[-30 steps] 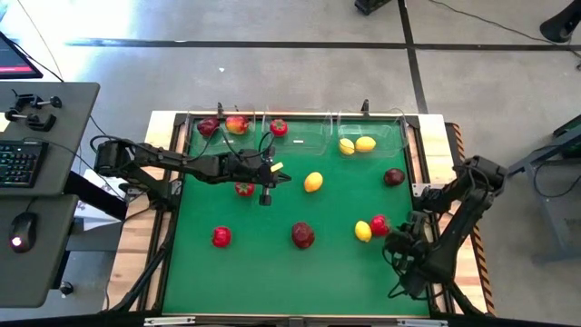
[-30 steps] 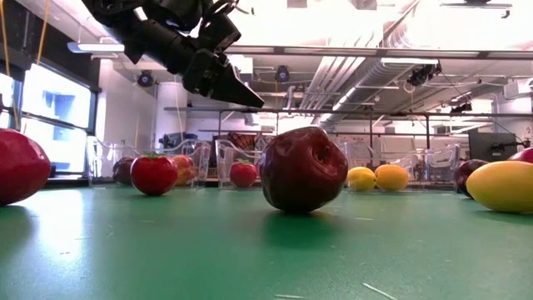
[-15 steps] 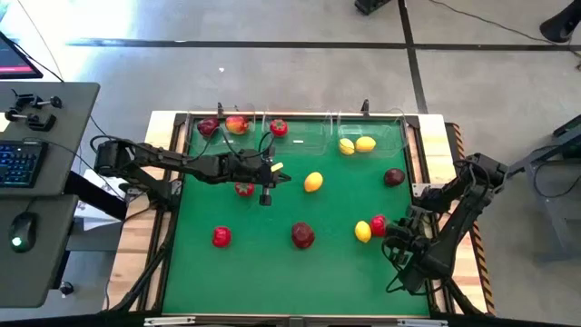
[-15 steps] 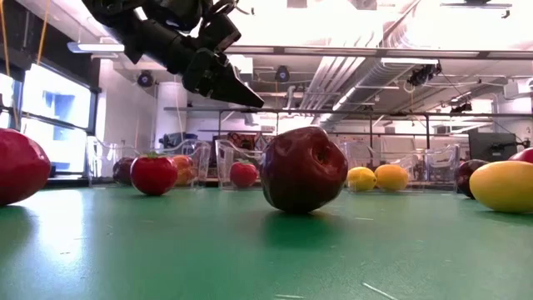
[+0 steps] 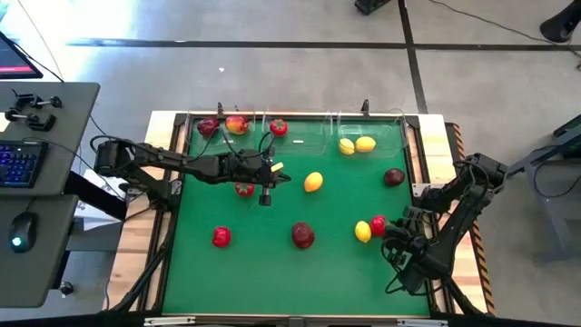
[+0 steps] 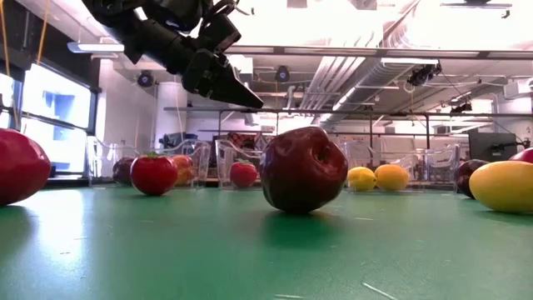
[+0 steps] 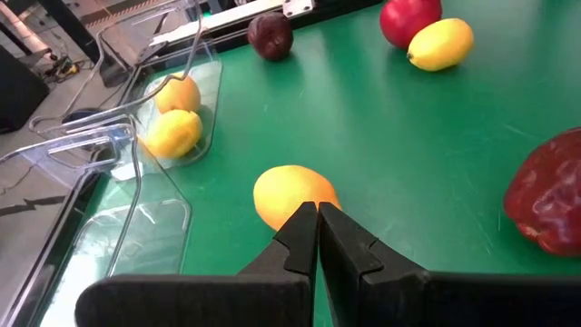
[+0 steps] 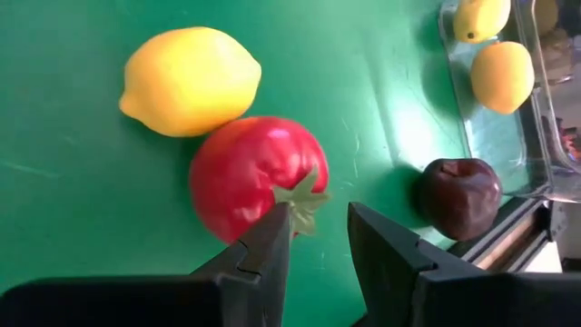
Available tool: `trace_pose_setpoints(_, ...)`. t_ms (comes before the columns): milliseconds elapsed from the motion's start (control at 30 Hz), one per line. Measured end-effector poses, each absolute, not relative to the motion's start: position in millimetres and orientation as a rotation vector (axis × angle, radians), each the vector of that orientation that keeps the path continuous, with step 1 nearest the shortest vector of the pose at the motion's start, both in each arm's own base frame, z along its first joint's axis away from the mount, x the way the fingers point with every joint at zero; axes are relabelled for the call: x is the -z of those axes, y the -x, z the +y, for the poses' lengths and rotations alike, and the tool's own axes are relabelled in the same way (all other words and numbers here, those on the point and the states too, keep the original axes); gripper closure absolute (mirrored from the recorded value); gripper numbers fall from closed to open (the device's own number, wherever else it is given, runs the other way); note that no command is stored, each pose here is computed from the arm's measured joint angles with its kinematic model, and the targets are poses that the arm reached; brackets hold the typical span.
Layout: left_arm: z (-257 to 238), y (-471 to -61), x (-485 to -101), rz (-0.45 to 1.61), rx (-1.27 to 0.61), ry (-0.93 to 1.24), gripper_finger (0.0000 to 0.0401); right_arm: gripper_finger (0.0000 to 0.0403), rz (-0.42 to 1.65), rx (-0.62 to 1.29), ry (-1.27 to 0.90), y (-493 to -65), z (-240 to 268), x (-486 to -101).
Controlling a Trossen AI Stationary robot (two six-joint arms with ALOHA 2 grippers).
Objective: Sort produce into baskets
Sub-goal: Put the bottom right tomato into the middle transparent bin
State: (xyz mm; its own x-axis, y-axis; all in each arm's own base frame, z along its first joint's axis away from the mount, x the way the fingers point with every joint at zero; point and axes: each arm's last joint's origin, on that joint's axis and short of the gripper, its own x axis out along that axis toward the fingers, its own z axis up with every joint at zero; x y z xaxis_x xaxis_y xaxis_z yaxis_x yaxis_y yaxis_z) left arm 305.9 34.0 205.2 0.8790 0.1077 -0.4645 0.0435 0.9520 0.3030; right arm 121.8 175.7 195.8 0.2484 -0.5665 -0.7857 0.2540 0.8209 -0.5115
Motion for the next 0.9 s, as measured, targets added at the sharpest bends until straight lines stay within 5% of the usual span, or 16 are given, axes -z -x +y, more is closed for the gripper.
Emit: trace_pose_setpoints(900, 34, -306, -205, 0.499, -0.034, -0.313, 0.0401, 0.0295, 1.237, 0.508, 0.284, -122, 176, -181)
